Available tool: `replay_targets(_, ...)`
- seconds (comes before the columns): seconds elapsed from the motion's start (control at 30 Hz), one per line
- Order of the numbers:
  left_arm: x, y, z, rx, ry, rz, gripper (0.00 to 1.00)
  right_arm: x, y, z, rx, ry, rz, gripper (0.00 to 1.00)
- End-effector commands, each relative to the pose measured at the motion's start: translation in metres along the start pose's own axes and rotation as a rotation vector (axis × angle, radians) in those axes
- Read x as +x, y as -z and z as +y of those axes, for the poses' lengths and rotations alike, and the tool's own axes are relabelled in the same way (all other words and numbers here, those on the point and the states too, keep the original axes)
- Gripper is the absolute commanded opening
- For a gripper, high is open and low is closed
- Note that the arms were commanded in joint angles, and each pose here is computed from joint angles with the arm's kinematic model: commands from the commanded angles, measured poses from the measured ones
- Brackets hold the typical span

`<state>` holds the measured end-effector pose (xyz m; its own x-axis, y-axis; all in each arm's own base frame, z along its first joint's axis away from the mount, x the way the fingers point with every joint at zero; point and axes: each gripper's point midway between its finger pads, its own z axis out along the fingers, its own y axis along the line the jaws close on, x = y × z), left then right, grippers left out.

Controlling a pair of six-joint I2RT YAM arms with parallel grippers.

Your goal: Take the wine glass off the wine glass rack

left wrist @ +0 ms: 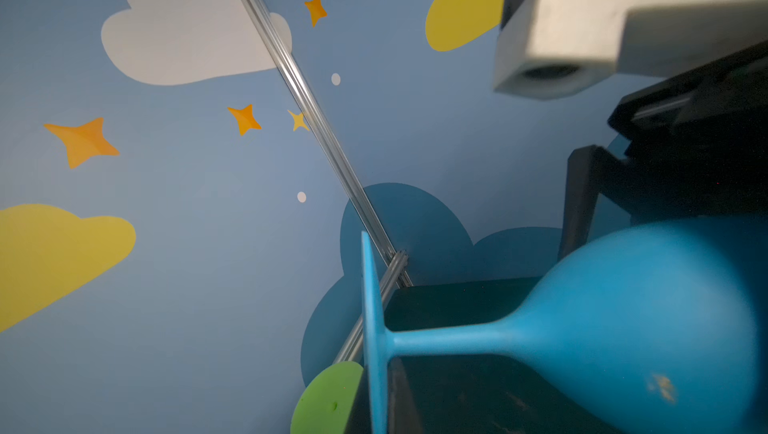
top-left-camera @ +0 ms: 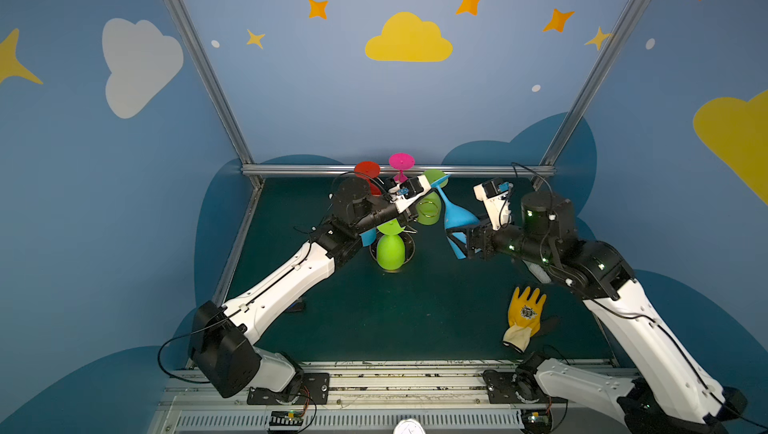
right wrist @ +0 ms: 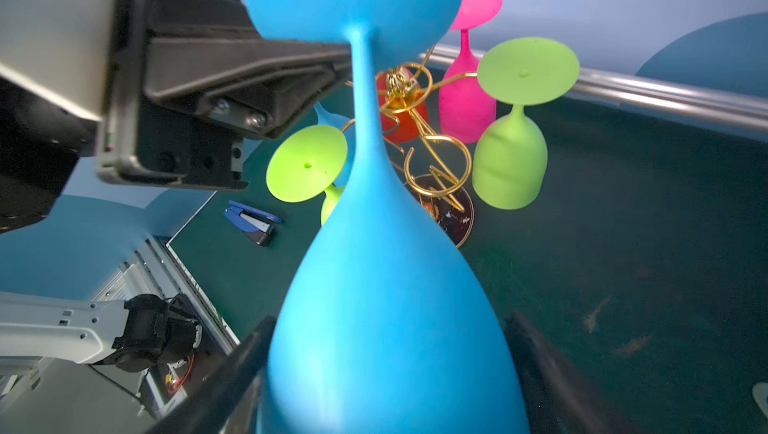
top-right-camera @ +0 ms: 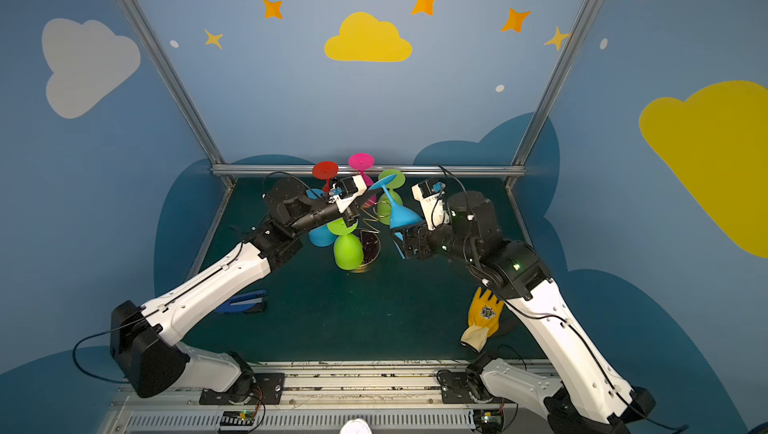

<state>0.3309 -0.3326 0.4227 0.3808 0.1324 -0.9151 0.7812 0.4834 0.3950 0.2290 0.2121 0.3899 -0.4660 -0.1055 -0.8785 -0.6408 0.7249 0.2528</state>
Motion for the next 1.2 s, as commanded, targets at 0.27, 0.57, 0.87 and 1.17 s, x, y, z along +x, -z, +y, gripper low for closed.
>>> replay_targets(0.27, -0.017, 0.021, 0.018, -0.081, 0.236, -0.029, 0.03, -0.031, 0.063, 0.019, -0.111, 0.006, -0.283, 0.85)
replay_targets(0.57, -0.016, 0.027, 0.017, -0.074, 0.269, -0.041, 0.03, -0.025, 0.088, 0.007, -0.049, -0.027, -0.36, 0.83)
replay_targets(0.87, -0.022, 0.033, 0.013, -0.039, 0.304, -0.068, 0.03, -0.02, 0.076, -0.013, 0.037, -0.054, -0.351, 0.74)
replay_targets(1.17, -0.027, 0.037, 0.004, 0.01, 0.326, -0.082, 0.03, -0.036, 0.058, -0.011, -0.013, -0.07, -0.36, 0.58)
